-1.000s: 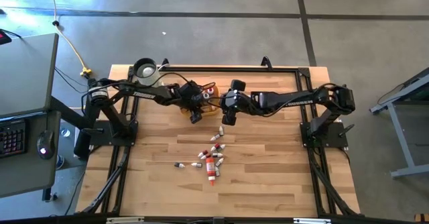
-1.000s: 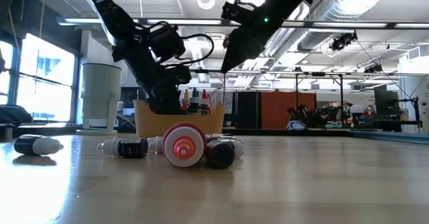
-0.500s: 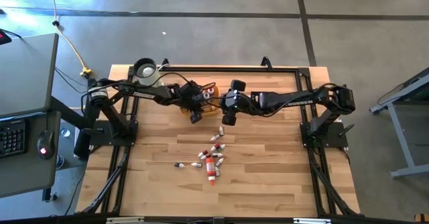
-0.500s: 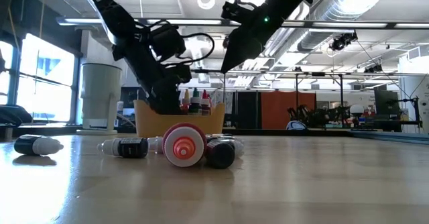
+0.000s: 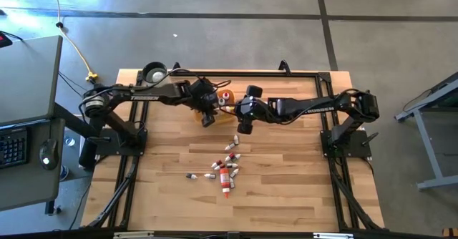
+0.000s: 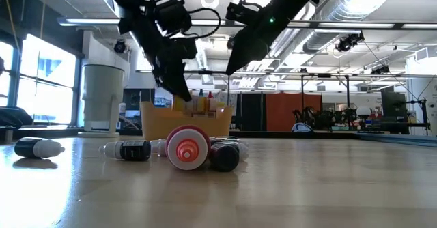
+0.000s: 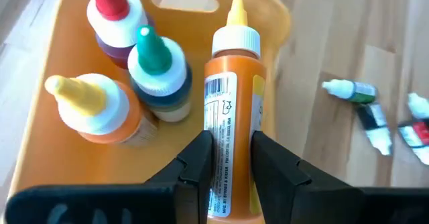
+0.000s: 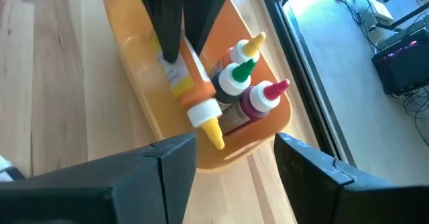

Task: Pick & Place food coloring
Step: Adjust the large yellow food coloring bottle in the yellow bin

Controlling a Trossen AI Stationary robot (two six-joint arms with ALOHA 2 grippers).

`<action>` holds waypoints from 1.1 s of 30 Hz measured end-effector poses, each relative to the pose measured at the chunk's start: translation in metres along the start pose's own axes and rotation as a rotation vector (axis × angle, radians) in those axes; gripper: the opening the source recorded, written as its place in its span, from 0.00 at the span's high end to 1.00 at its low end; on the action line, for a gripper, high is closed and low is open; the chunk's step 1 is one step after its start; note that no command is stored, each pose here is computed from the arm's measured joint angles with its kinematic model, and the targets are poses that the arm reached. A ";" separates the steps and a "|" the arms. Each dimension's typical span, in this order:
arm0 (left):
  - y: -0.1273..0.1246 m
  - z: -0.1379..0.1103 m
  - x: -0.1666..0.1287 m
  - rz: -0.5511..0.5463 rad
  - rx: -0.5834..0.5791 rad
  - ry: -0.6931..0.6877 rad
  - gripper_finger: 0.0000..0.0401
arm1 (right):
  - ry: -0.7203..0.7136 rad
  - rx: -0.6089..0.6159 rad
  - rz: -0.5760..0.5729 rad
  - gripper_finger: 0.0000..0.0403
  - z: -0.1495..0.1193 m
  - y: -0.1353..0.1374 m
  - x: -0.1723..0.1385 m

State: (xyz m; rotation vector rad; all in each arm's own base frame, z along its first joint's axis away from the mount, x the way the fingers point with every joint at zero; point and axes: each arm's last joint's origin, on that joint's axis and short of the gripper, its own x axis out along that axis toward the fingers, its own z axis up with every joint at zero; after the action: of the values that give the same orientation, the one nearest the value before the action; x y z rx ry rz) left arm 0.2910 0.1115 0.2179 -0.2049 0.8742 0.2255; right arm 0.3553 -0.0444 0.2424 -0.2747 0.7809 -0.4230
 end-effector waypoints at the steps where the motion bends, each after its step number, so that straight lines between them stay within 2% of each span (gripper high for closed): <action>1: -0.002 0.001 -0.003 -0.006 0.005 -0.005 0.80 | 0.006 -0.004 0.001 0.52 -0.001 0.000 0.000; 7: -0.019 0.006 -0.025 -0.046 0.091 -0.062 0.80 | 0.043 -0.052 0.012 0.52 -0.004 0.001 0.000; 11: -0.030 0.008 -0.043 -0.043 0.172 -0.105 0.80 | 0.013 -0.062 0.017 0.52 -0.001 -0.002 -0.008; 14: -0.033 0.009 -0.056 -0.010 0.237 -0.142 0.80 | -0.070 -0.091 0.044 0.52 0.009 -0.006 -0.031; 18: -0.034 0.010 -0.077 0.028 0.249 -0.202 0.80 | -0.203 -0.091 0.069 0.52 0.020 -0.015 -0.075; 22: -0.038 0.013 -0.095 -0.039 0.281 -0.321 0.80 | -0.343 -0.034 0.242 0.52 0.027 -0.022 -0.102; 25: -0.044 0.011 -0.091 -0.096 0.307 -0.367 0.80 | -0.399 -0.010 0.291 0.52 0.032 -0.022 -0.104; 29: -0.052 0.010 -0.088 -0.115 0.338 -0.406 0.80 | -0.349 -0.010 0.214 0.52 0.031 -0.018 -0.092; 33: -0.059 0.008 -0.086 -0.118 0.361 -0.407 0.80 | -0.315 0.003 0.240 0.52 0.029 -0.014 -0.075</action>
State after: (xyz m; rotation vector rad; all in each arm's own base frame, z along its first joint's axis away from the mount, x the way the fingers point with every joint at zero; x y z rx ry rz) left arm 0.2599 0.0478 0.2946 0.1243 0.4831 -0.0056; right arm 0.3250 -0.0190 0.3140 -0.2345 0.4967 -0.1485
